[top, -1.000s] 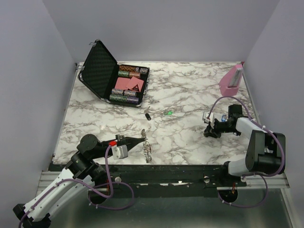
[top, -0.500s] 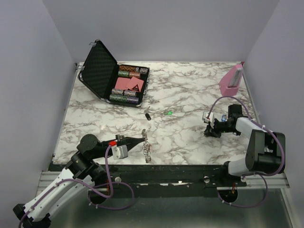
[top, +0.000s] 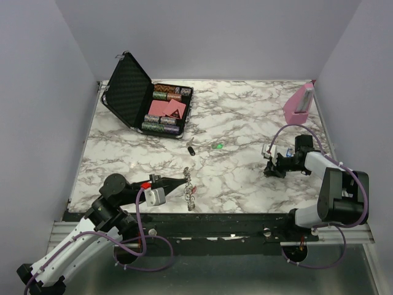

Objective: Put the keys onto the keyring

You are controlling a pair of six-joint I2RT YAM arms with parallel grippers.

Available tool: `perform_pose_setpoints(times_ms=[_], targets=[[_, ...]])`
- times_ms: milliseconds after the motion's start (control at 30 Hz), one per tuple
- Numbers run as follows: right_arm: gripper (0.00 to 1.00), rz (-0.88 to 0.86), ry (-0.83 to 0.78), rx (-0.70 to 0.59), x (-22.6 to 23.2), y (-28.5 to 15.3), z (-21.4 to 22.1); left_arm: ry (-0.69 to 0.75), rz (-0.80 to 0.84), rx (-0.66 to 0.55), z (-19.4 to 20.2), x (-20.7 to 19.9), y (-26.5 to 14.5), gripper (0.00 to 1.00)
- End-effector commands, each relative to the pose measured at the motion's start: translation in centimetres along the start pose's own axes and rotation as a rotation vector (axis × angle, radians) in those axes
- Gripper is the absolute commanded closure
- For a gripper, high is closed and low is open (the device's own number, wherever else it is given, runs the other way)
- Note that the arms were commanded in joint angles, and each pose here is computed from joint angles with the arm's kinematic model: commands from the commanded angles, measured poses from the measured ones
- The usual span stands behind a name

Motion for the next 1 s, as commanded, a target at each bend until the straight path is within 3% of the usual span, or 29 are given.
perform_pose_setpoints(times_ms=[0, 967], targets=[[0.77, 0.013, -0.005, 0.018, -0.47, -0.16, 0.04, 0.024, 0.009, -0.046, -1.37, 0.16, 0.01, 1.00], [0.74, 0.031, -0.008, 0.032, -0.48, -0.79, 0.00, 0.025, 0.011, -0.049, -1.40, 0.09, -0.02, 1.00]])
Point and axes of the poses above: each gripper's point midway between its finger pads, its own y axis out along the fingers, its own x axis along the line the jaws close on, z = x × y, the point moved 1 cm from there along -y, back along the fingers, and after that the axes turned 4 degrees about y, right-handed, at the moved point
